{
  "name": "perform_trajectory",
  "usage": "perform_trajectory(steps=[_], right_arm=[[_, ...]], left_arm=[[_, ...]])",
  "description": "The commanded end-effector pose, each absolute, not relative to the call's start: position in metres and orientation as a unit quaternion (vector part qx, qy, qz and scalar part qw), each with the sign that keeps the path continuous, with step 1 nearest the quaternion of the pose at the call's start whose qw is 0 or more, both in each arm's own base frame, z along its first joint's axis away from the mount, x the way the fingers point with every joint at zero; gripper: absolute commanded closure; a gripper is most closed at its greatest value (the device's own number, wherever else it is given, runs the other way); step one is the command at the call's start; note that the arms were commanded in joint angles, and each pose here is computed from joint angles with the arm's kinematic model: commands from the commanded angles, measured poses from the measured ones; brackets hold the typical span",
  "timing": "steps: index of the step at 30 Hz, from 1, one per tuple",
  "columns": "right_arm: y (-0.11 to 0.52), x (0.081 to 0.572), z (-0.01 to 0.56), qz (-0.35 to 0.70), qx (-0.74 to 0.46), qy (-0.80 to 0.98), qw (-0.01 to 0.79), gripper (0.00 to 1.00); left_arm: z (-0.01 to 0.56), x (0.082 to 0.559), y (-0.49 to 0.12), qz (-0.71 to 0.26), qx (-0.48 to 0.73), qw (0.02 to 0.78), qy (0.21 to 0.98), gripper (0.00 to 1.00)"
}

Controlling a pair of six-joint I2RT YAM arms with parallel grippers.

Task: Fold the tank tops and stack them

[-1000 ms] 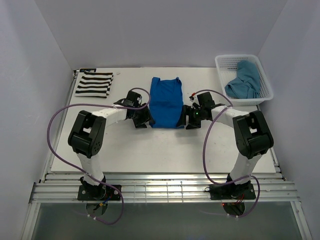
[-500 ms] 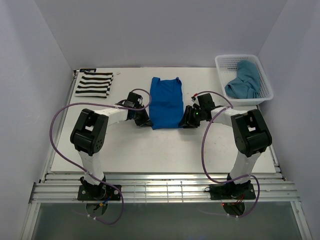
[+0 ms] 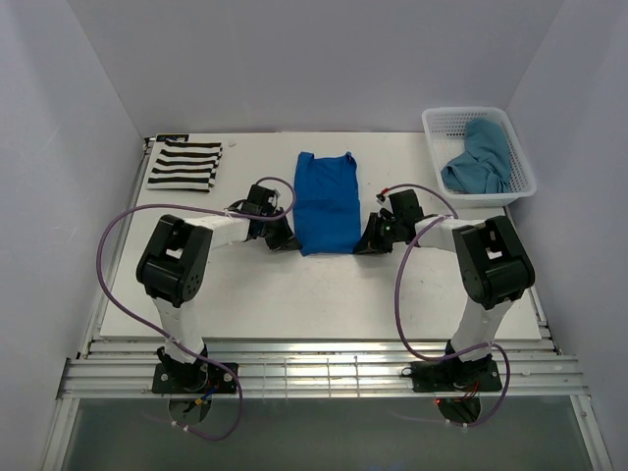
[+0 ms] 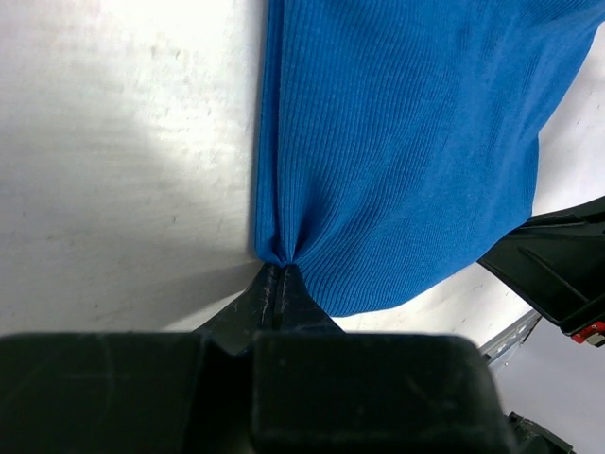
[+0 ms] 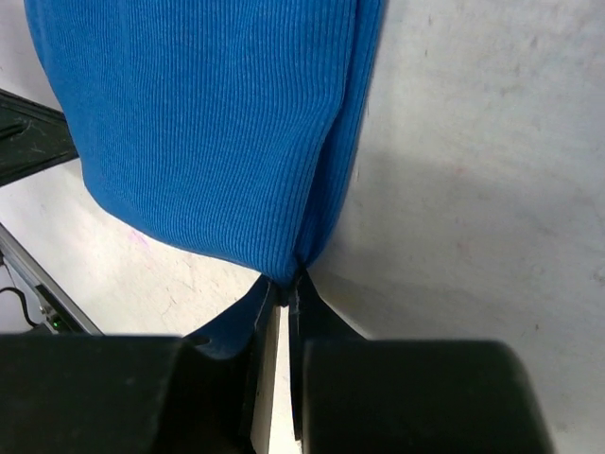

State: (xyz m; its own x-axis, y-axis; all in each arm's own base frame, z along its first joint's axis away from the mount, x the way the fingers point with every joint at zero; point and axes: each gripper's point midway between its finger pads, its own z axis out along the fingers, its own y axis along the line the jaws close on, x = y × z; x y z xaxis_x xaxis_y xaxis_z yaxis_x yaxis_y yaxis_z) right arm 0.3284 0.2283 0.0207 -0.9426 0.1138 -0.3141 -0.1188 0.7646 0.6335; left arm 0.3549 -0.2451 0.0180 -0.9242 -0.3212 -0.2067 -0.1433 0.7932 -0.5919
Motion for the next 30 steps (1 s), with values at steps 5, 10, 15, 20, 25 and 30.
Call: perform_trajectory(steps=[5, 10, 15, 20, 25, 30], right_arm=[[0.226, 0.291, 0.032, 0.375, -0.047, 0.908, 0.18, 0.92], [0.218, 0.264, 0.041, 0.378, -0.053, 0.906, 0.184, 0.92], [0.212, 0.236, 0.057, 0.386, -0.057, 0.903, 0.179, 0.92], [0.209, 0.229, 0.092, 0.396, -0.062, 0.893, 0.206, 0.92], [0.21, 0.243, 0.131, 0.397, -0.064, 0.88, 0.252, 0.92], [0.218, 0.262, 0.16, 0.411, -0.073, 0.867, 0.273, 0.92]], left_arm=[[0.019, 0.311, -0.23, -0.284, -0.127, 0.119, 0.943, 1.0], [0.043, 0.29, -0.228, -0.305, -0.126, 0.116, 0.937, 1.0], [0.071, 0.263, -0.231, -0.345, -0.126, 0.102, 0.924, 1.0], [0.107, 0.259, -0.236, -0.376, -0.119, 0.115, 0.912, 1.0], [0.138, 0.268, -0.241, -0.389, -0.113, 0.13, 0.905, 1.0], [0.156, 0.282, -0.245, -0.389, -0.115, 0.136, 0.904, 1.0]])
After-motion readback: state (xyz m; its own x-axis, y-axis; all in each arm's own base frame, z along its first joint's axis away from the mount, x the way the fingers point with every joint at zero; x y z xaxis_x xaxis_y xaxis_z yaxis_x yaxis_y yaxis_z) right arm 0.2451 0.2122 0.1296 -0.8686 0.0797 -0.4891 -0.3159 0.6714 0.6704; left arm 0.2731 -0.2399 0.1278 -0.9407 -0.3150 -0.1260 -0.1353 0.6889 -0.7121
